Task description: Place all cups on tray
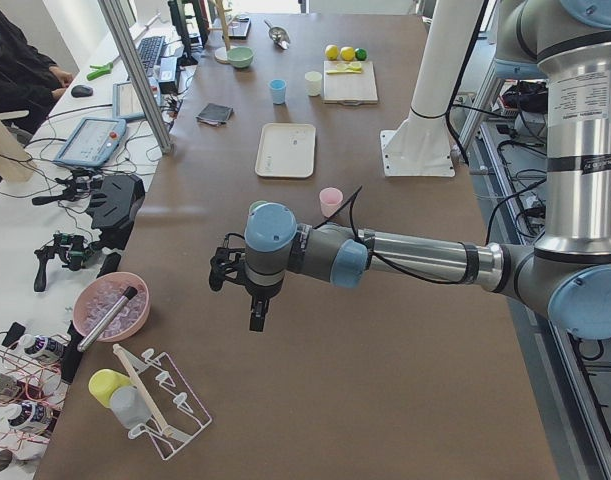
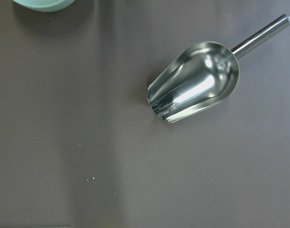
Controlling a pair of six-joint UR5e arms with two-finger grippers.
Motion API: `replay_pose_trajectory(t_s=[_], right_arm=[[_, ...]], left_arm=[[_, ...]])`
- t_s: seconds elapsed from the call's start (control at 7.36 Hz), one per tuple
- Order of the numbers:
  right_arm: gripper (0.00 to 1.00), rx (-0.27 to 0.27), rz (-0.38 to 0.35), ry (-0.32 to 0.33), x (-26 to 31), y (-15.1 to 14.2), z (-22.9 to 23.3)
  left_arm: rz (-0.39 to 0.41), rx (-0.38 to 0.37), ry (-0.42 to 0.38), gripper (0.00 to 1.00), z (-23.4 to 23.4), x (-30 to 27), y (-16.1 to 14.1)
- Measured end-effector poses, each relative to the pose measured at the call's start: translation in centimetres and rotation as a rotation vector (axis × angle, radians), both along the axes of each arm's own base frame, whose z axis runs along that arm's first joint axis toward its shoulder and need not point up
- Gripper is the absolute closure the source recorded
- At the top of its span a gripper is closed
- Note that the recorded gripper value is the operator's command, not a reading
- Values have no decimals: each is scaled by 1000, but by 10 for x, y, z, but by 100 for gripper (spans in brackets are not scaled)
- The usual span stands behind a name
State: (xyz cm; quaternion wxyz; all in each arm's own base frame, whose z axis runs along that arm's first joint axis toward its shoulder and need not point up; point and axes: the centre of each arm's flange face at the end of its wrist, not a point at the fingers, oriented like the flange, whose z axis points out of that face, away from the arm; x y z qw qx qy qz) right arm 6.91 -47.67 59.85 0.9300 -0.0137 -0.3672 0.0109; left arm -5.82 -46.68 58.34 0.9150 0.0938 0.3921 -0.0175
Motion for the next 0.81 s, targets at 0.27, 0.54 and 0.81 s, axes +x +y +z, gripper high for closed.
replay_pose_trajectory(t_s=[0.27,0.54,0.81], right_arm=[[0,-3,2,-16,-1,1,2],[0,27,3,-30,-3,4,5],[0,51,3,-47,-4,6,4]], left_arm=[[0,-3,0,2,2,0,-1],[1,0,1,2,1,0,2],[2,15,3,2,-5,1,1]])
